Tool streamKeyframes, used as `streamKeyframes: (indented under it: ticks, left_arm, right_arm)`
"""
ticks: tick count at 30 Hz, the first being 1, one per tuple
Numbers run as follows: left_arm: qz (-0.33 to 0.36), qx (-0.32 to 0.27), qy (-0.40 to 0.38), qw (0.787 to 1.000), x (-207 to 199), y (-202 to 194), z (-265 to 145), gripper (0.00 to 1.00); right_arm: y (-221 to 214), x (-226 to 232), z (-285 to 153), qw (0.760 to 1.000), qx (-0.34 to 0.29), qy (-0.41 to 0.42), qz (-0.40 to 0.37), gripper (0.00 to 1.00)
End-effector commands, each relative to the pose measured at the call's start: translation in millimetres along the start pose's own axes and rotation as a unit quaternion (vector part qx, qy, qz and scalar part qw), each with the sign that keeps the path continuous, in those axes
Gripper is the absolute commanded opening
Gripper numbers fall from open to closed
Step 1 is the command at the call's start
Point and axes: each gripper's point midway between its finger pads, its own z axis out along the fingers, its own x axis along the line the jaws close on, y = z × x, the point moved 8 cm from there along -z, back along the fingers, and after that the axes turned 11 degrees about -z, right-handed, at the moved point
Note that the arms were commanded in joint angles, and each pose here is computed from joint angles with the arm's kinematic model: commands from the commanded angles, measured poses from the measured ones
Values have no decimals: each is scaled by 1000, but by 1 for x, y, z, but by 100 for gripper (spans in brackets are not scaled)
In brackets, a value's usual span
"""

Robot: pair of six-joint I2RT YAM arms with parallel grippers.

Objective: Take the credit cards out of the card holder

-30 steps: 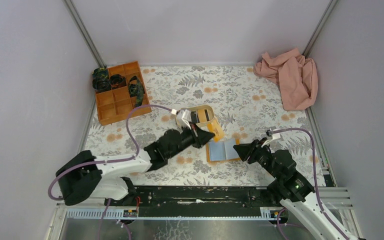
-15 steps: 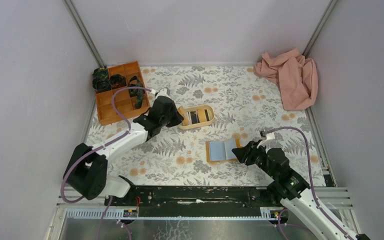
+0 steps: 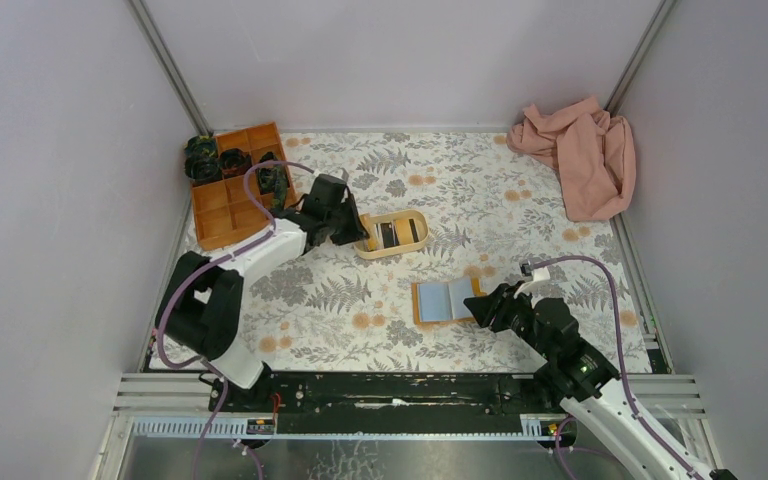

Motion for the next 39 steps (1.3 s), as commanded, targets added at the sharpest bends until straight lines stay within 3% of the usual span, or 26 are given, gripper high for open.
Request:
streamKeyframes:
  ticks: [1, 19, 36, 39]
  left_arm:
    - [6, 32, -4, 999, 3, 2, 4, 0]
    - [-45, 132, -56, 989, -1, 23, 26, 0]
    - [-93, 184, -121, 971, -11, 34, 2, 0]
    - [-87, 174, -102, 976, -7, 36, 3, 0]
  right_arm:
    - [6, 4, 1, 1000, -18, 13, -2, 43]
    - [5, 2, 1, 1000, -19, 5, -2, 43]
    - [4, 1, 2, 1000, -18, 1, 1, 43]
    - [4, 1, 2, 1000, -19, 0, 1, 43]
